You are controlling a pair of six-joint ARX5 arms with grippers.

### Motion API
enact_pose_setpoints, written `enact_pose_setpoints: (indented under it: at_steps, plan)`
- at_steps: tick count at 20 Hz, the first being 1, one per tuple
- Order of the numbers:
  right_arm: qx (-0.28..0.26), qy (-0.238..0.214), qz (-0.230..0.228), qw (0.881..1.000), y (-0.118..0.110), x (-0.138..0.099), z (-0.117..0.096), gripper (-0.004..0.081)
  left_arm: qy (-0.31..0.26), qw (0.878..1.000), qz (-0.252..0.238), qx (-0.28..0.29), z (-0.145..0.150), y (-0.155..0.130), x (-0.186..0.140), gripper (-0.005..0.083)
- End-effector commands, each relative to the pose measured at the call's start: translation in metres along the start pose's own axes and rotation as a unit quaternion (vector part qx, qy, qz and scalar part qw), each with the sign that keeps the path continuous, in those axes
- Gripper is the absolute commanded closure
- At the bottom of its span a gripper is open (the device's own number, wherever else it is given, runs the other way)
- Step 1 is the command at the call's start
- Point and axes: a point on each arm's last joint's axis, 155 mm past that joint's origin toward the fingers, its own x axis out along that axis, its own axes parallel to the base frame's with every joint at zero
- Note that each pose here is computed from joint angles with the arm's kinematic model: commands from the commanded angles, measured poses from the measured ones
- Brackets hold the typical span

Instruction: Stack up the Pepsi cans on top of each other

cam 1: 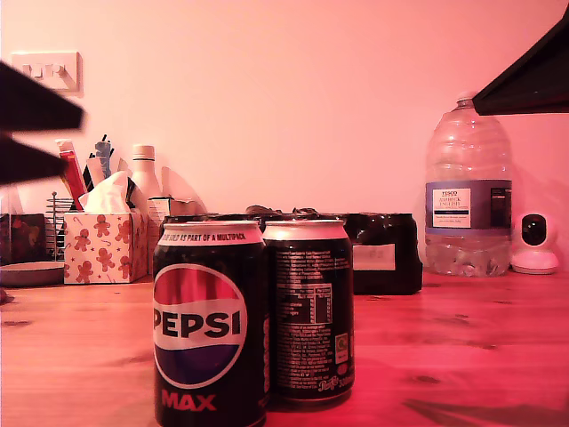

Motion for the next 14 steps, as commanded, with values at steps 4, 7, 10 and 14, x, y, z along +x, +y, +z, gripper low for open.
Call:
enact_pose_setpoints:
  at_steps: [4,7,10,14]
  plan:
    - [-0.002,0.002,0.003,1.000,0.001,0.002,-0.004,0.0783,0.016,1.000,0.010,0.013,-0.009,0.003,0.017,0.0068]
    - [-0.002,0.002,0.003,1.000,0.001,0.002,-0.004,0.0783,0.037,0.999,0.016,0.012,-0.021,0.004,0.028,0.0068]
    - [-0.002,0.002,0.003,1.000,0.001,0.002,-0.004,0.0783,0.041,0.999,0.022,0.006,-0.026,0.005,0.038,0.0068]
    - [-0.002,0.002,0.003,1.000,0.001,0.002,-0.004,0.0783,0.047,0.998,0.023,-0.019,-0.032,0.004,0.050,0.0068]
